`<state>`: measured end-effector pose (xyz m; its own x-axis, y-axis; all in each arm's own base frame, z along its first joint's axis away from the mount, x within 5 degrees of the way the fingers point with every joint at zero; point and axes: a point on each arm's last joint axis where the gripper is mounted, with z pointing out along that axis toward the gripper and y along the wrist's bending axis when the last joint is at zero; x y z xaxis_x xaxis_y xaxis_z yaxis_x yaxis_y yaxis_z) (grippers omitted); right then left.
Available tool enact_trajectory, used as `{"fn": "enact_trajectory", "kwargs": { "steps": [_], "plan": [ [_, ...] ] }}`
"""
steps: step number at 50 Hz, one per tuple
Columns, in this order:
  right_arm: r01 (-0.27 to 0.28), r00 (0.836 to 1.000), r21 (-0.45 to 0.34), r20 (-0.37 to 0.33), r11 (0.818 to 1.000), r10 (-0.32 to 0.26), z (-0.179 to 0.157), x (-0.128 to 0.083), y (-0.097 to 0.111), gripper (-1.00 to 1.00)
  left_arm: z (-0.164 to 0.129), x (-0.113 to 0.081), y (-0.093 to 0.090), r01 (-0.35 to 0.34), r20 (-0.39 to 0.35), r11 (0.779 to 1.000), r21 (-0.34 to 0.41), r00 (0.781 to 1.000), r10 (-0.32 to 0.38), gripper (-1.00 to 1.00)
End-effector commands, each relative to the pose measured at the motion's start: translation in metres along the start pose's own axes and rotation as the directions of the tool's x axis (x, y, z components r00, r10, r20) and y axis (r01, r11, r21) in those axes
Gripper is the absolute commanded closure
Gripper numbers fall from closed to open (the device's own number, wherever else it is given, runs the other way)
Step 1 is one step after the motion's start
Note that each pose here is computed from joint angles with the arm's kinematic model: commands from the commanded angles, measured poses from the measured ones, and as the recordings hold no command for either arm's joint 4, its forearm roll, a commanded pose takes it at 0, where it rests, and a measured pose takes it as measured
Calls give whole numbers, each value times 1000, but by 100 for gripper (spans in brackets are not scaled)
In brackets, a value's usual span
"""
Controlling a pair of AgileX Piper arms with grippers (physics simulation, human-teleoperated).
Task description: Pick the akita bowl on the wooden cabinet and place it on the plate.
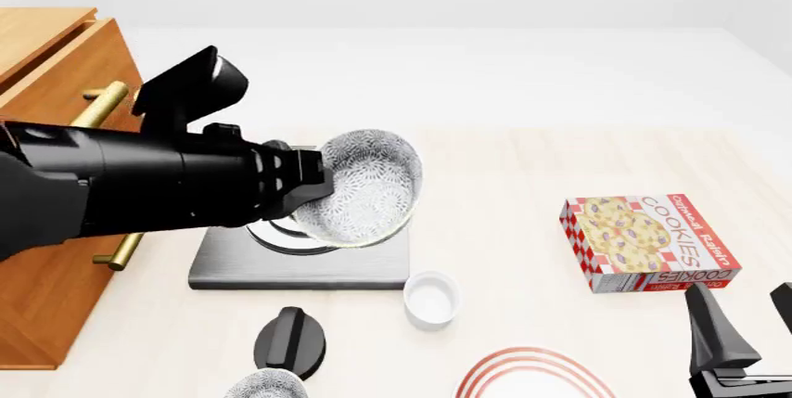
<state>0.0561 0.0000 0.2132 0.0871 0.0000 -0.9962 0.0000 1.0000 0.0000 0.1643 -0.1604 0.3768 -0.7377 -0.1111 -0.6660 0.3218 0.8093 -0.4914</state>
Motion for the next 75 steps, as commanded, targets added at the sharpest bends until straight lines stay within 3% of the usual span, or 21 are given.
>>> {"fn": "enact_trajectory", "kwargs": {
  "steps": [1, 41, 75],
  "plan": [
    [0, 1000, 0, 0, 1000, 0, 0, 0, 0, -100, 6, 5, -5, -14, -23, 1000, 17, 1000, 15, 100],
    [0, 1000, 0, 0, 1000, 0, 0, 0, 0, -100, 30, 29, -20, -93, -113, 994, 57, 989, 99, 100],
    [0, 1000, 0, 0, 1000, 0, 0, 0, 0, -100, 47, 50, -35, -114, -179, 989, 94, 975, 129, 100]
  ]
}}
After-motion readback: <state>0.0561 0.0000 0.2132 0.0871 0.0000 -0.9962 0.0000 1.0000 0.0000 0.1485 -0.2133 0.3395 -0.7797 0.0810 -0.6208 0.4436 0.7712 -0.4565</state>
